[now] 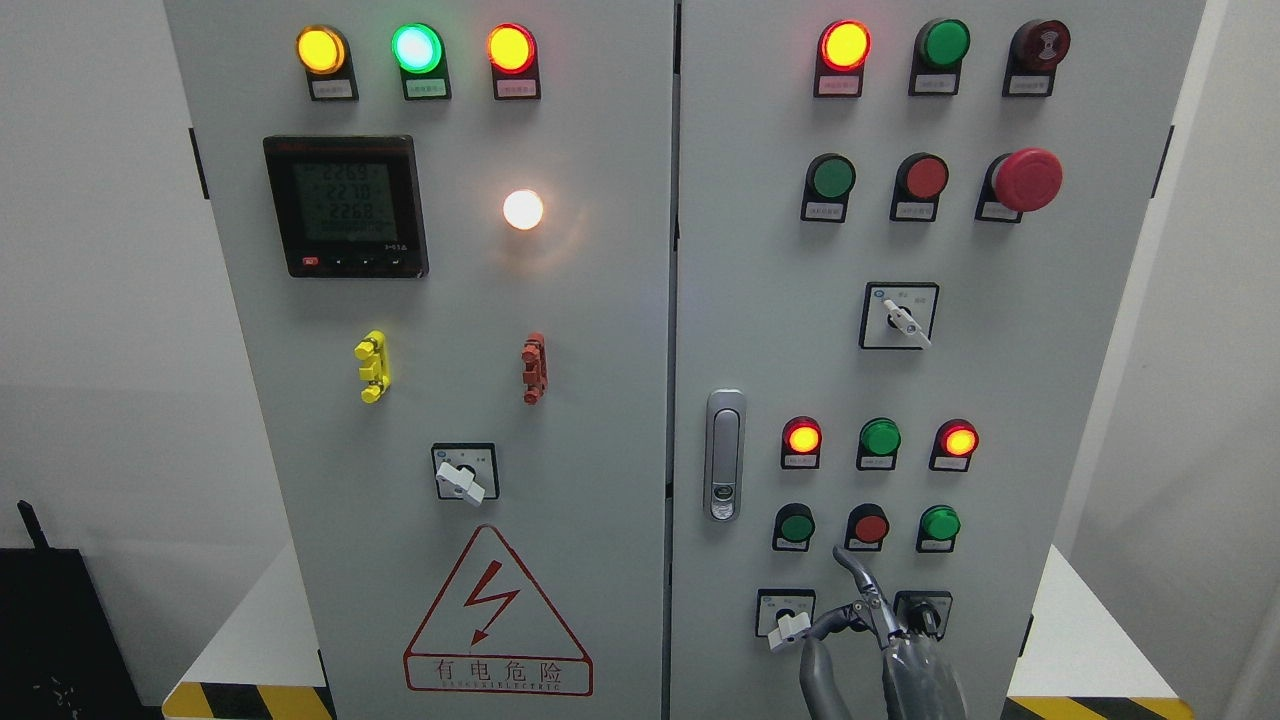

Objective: Press green start button

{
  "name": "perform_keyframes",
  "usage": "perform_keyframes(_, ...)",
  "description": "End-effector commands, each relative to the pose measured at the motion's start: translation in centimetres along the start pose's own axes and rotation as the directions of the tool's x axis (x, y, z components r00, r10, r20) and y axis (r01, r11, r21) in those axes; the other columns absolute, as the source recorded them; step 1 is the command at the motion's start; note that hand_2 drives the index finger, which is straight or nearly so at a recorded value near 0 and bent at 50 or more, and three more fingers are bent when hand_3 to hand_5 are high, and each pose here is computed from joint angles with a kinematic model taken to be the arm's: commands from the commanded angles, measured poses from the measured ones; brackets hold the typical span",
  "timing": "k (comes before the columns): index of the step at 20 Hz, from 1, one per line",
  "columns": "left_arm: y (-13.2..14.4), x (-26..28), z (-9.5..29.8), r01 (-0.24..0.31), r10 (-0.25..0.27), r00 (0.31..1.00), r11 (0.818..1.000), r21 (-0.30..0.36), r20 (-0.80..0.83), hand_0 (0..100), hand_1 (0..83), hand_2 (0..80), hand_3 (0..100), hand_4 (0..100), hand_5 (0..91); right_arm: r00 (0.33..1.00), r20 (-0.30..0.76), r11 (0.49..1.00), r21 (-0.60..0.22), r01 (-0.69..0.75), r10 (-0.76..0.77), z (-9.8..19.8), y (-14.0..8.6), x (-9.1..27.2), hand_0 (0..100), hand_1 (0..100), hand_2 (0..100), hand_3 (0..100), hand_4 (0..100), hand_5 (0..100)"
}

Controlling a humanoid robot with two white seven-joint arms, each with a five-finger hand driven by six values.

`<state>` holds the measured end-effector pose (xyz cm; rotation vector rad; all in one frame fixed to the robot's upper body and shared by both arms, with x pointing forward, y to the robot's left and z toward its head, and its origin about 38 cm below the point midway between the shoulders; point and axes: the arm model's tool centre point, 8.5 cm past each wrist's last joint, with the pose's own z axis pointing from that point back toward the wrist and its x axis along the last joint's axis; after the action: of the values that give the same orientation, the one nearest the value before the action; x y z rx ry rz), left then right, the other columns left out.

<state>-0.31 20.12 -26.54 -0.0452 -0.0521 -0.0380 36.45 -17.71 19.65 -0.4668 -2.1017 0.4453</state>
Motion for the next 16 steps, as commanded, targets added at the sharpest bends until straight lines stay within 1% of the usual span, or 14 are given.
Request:
perform_keyframes(1,0.0,0.0,0.0,0.000,0.000,1.000,1.000,0.000,-0.001,12,55.6,0.0,0,0,0.0,0.983,0.002,0.983,-0.025,0.185,-0.185,0.8,0.3,0.7,70,29,0,48,42,25)
perform_keyframes(4,0.0,0.0,0.0,0.000,0.000,1.000,1.000,0.000,-0.001,12,55.6,0.0,0,0,0.0,0.968,-0.014,0.968,-0.030,0.250,-0.251,1.5,0.6,0.4,68,26,0,40,35,19)
perform_keyframes(5,0.0,0.0,0.0,0.000,0.000,1.000,1.000,0.000,-0.001,12,55.6,0.0,0,0,0.0,0.962,-0.019,0.962,-0.034,0.271,-0.272,1.8,0.7,0.4,67,26,0,39,34,18)
perform_keyframes(7,0.0,0.1,0.0,0.000,0.000,1.000,1.000,0.000,0.001,12,55.6,0.0,0,0,0.0,0.950,-0.028,0.949,-0.043,0.311,-0.312,2.1,0.7,0.2,65,23,0,32,28,13)
perform_keyframes(8,0.0,0.1,0.0,0.000,0.000,1.000,1.000,0.000,0.001,12,55.6,0.0,0,0,0.0,0.943,-0.024,0.943,-0.044,0.329,-0.331,2.2,0.7,0.4,64,23,0,31,27,13)
perform_keyframes(9,0.0,0.0,0.0,0.000,0.000,1.000,1.000,0.000,-0.001,12,55.6,0.0,0,0,0.0,0.937,-0.033,0.937,-0.043,0.347,-0.349,2.5,0.9,0.3,63,21,0,23,18,6)
perform_keyframes(11,0.0,0.1,0.0,0.000,0.000,1.000,1.000,0.000,0.001,12,55.6,0.0,0,0,0.0,0.928,-0.033,0.928,-0.047,0.370,-0.372,2.7,0.8,0.4,62,21,0,22,16,4)
perform_keyframes(12,0.0,0.0,0.0,0.000,0.000,1.000,1.000,0.000,-0.001,12,55.6,0.0,0,0,0.0,0.925,-0.032,0.925,-0.049,0.378,-0.380,2.7,0.8,0.4,61,20,0,18,12,0)
perform_keyframes(13,0.0,0.0,0.0,0.000,0.000,1.000,1.000,0.000,-0.001,12,55.6,0.0,0,0,0.0,0.921,-0.034,0.922,-0.042,0.386,-0.387,2.8,0.9,0.4,59,20,0,14,7,0)
perform_keyframes(14,0.0,0.0,0.0,0.000,0.000,1.000,1.000,0.000,-0.001,12,55.6,0.0,0,0,0.0,0.915,-0.041,0.916,-0.026,0.400,-0.401,3.0,1.2,0.5,58,21,0,14,7,0)
perform_keyframes(15,0.0,0.0,0.0,0.000,0.000,1.000,1.000,0.000,-0.001,12,55.6,0.0,0,0,0.0,0.909,-0.048,0.910,-0.015,0.414,-0.415,3.3,1.3,0.4,55,20,0,12,3,0)
perform_keyframes(16,0.0,0.0,0.0,0.000,0.000,1.000,1.000,0.000,-0.001,12,55.6,0.0,0,0,0.0,0.902,-0.055,0.903,-0.010,0.429,-0.429,3.6,1.5,0.5,54,20,0,11,2,0)
